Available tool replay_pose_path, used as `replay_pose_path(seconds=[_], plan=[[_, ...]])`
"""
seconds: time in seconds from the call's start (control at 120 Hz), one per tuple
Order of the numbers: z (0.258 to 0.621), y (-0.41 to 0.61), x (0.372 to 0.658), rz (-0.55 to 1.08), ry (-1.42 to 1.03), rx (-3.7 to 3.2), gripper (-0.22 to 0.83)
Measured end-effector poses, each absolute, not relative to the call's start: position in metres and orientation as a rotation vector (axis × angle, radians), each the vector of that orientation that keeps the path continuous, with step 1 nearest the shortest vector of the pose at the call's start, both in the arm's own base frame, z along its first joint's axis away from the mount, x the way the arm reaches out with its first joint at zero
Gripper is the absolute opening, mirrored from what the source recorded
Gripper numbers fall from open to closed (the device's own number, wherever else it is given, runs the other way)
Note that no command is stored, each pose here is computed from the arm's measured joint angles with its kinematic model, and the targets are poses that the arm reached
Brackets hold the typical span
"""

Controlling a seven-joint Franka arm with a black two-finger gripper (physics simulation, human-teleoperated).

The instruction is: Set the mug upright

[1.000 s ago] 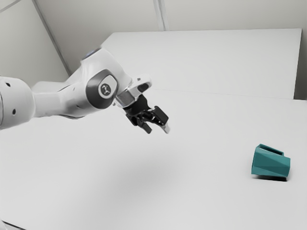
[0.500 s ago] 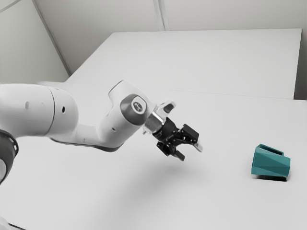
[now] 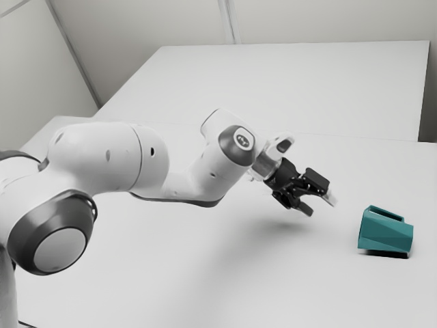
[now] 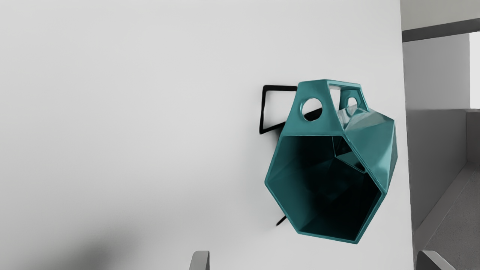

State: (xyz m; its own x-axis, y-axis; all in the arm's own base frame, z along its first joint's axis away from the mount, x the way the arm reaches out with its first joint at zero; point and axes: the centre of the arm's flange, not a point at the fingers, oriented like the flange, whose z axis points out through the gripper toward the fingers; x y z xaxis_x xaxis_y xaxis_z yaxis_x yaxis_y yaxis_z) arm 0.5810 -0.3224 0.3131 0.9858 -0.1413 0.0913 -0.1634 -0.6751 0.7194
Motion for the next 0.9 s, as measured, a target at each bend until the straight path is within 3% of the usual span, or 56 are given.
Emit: replay_pose_path(seconds=[0.817, 0.9], plan=[[0.282, -0.428, 0.586, 0.042, -0.422, 2.152, 0.61], [0.282, -0.432, 0.585, 0.047, -0.433, 2.147, 0.52]])
